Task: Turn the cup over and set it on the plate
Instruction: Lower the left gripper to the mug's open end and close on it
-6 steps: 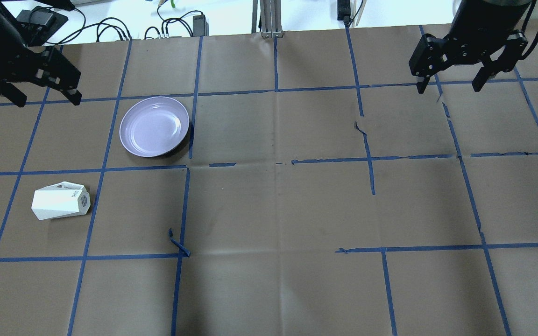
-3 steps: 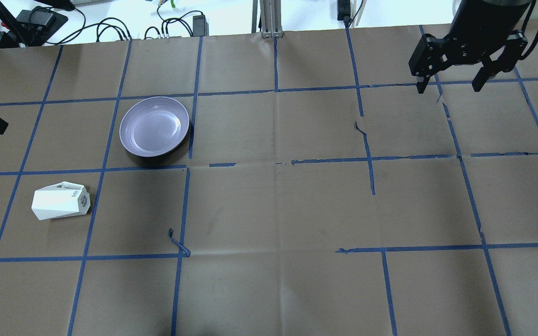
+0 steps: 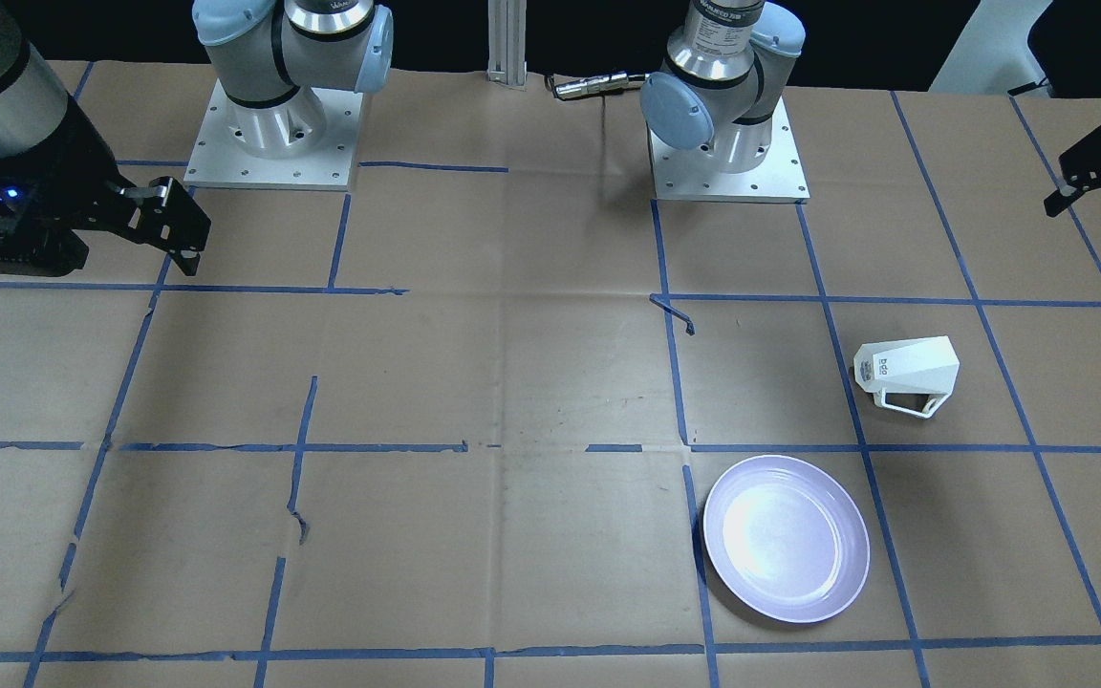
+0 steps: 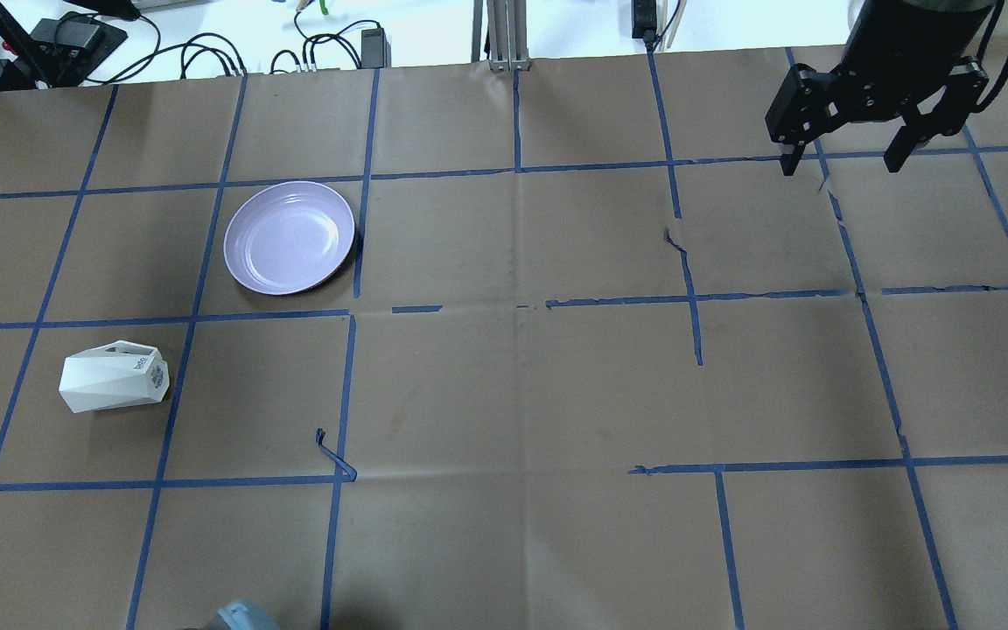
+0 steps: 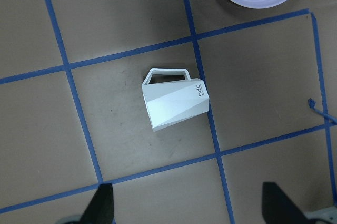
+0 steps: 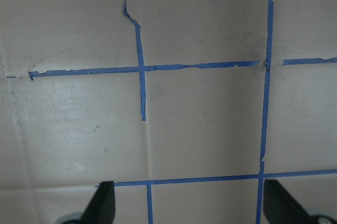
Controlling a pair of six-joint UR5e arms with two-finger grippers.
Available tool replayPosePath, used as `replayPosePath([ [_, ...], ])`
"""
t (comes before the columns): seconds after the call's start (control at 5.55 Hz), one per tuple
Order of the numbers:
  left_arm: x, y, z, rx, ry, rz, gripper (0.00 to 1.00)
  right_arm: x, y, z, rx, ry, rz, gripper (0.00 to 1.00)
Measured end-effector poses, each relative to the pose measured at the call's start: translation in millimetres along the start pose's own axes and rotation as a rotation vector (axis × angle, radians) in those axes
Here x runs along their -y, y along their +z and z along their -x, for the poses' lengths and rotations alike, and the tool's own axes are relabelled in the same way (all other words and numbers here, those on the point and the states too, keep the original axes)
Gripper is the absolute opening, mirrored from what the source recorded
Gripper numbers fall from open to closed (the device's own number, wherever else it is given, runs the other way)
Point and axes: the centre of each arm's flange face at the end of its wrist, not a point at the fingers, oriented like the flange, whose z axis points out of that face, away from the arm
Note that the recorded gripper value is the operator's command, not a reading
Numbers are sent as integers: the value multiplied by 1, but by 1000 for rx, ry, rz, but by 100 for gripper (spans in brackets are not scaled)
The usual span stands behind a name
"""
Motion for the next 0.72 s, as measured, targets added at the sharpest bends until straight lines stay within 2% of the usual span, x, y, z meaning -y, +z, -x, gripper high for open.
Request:
replayPosePath([
  [0.36, 1, 54, 69, -128, -65, 12, 98, 0, 0, 0, 0, 0, 0, 100],
  [0.72, 3, 118, 115, -294, -115, -25, 98, 0, 0, 0, 0, 0, 0, 100],
])
